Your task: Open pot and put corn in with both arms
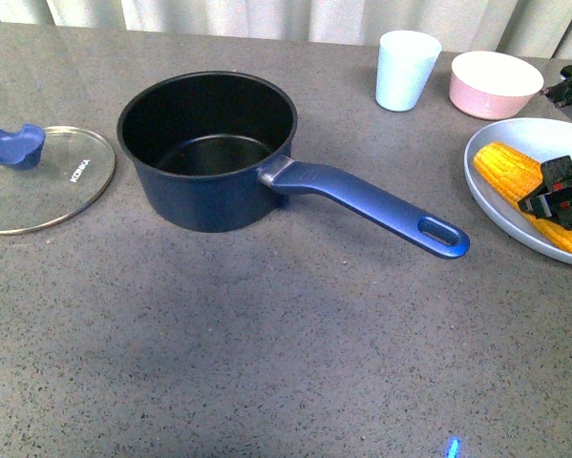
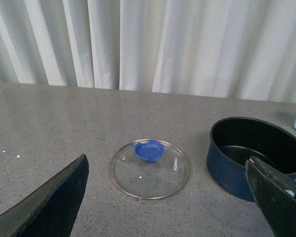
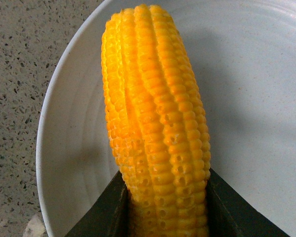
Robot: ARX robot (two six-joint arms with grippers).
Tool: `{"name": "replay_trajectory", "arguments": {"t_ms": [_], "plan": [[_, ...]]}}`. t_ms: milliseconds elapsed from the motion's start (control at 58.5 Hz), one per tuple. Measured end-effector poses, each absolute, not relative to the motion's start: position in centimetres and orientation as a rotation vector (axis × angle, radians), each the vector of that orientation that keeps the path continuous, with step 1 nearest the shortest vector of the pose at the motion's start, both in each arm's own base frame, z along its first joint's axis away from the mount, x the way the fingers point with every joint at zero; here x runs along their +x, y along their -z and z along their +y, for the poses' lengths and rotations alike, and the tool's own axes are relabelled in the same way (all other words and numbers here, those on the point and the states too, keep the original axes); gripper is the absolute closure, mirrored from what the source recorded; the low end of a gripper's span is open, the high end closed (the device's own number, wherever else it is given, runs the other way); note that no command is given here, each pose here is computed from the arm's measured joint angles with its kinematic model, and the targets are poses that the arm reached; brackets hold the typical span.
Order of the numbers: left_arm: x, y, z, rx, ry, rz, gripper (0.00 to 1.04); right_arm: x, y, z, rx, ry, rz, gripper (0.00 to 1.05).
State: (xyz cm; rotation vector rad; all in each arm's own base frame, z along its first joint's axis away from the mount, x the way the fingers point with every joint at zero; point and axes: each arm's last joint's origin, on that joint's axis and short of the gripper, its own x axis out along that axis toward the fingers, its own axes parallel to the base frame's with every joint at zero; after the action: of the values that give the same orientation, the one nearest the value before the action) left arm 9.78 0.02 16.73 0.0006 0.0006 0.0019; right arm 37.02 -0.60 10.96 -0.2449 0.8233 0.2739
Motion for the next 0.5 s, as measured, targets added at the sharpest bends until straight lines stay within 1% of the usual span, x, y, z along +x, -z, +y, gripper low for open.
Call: {"name": "replay_trajectory", "arguments": {"t_ms": [120,154,171,239,359,496], "plan": [[9.8,-16.7,0.0,0.001,-0.002,0.001,0.09,36.8,-13.1,-0.6,-0.217,-0.28,0.777,0.8],[9.8,-16.7,0.0,0.001,-0.002,0.001,0.09,36.8,-14.1,-0.4,-0.203,-0.289,0.753,0.81],[9.8,-16.7,0.0,0.001,-0.002,0.001,0.09,36.9,-15.7,0.1,-0.189,-0.304,0.712,0.82],[9.8,-16.7,0.0,0.001,-0.002,0.001,0.09,37.1,-17.6,1.1,-0.179,-0.326,0.659,0.83],[9.8,-16.7,0.0,0.001,-0.002,0.001,0.09,37.8,-20.9,4.9,-0.135,-0.417,0.566,0.84],[9.8,-16.7,0.0,0.001,-0.002,0.001,0.09,38.6,-22.2,10.3,-0.095,-0.543,0.534,0.85]]}}
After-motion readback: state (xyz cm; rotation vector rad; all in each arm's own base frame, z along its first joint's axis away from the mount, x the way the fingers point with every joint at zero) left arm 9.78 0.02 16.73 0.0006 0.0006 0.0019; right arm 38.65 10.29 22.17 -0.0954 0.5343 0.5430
